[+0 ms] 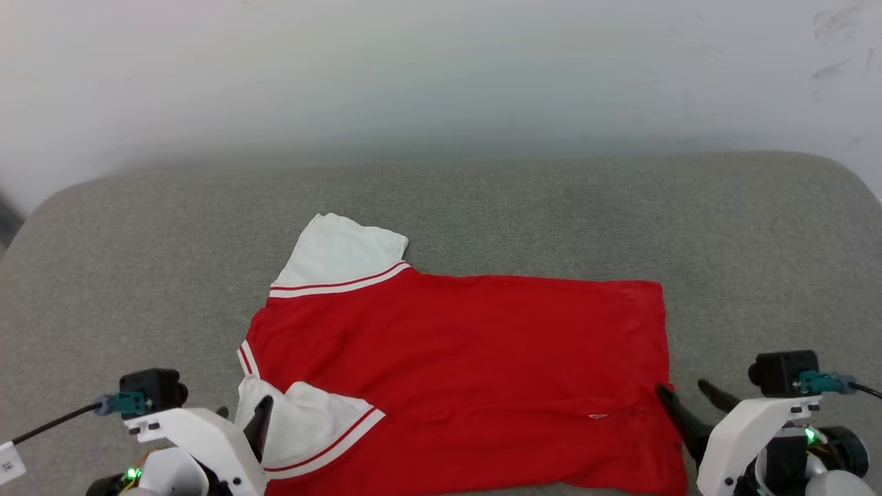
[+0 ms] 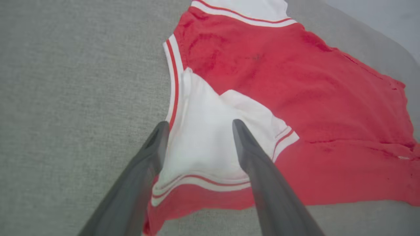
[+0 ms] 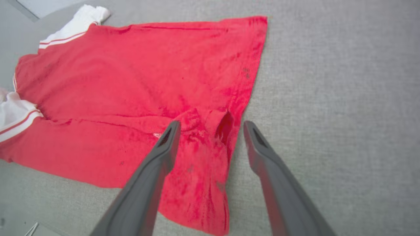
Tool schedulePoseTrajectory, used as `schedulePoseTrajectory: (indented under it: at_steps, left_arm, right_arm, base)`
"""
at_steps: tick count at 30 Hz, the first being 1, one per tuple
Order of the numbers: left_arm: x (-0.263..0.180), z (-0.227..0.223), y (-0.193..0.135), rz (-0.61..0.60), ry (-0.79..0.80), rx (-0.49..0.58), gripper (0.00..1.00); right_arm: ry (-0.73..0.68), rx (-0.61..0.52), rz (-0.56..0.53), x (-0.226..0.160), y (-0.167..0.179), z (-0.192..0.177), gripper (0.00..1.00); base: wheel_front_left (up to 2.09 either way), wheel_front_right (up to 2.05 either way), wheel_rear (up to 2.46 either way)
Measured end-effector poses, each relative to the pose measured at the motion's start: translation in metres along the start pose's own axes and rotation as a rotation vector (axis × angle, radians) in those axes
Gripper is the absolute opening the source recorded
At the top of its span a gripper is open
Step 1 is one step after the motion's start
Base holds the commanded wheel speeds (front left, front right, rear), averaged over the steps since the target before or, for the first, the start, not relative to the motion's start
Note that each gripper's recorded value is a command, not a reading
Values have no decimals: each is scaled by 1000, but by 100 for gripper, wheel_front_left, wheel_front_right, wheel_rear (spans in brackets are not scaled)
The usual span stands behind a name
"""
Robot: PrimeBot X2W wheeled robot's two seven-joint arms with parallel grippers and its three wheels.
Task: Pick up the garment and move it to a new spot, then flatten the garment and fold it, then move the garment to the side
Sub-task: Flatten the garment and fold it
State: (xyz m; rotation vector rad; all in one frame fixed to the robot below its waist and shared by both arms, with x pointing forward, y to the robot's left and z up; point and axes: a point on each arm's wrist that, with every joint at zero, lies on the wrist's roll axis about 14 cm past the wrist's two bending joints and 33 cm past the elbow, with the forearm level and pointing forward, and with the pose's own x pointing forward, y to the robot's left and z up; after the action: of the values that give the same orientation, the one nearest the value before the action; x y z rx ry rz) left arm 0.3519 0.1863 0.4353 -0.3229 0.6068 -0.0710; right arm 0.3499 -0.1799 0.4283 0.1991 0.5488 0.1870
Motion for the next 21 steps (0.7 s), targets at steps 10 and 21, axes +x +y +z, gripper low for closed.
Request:
schedulePoseTrajectory:
  at_steps: [10, 21]
  left_arm:
    - [36, 107, -46, -93, -344, 128, 100]
    - [136, 160, -79, -158, -273, 258, 100]
  right_arm:
    - [-420, -76, -71, -15, -9, 88, 100]
    - [-551, -115, -128, 4, -19, 127, 100]
  base:
    - [0, 0, 0]
    - [0, 0, 0]
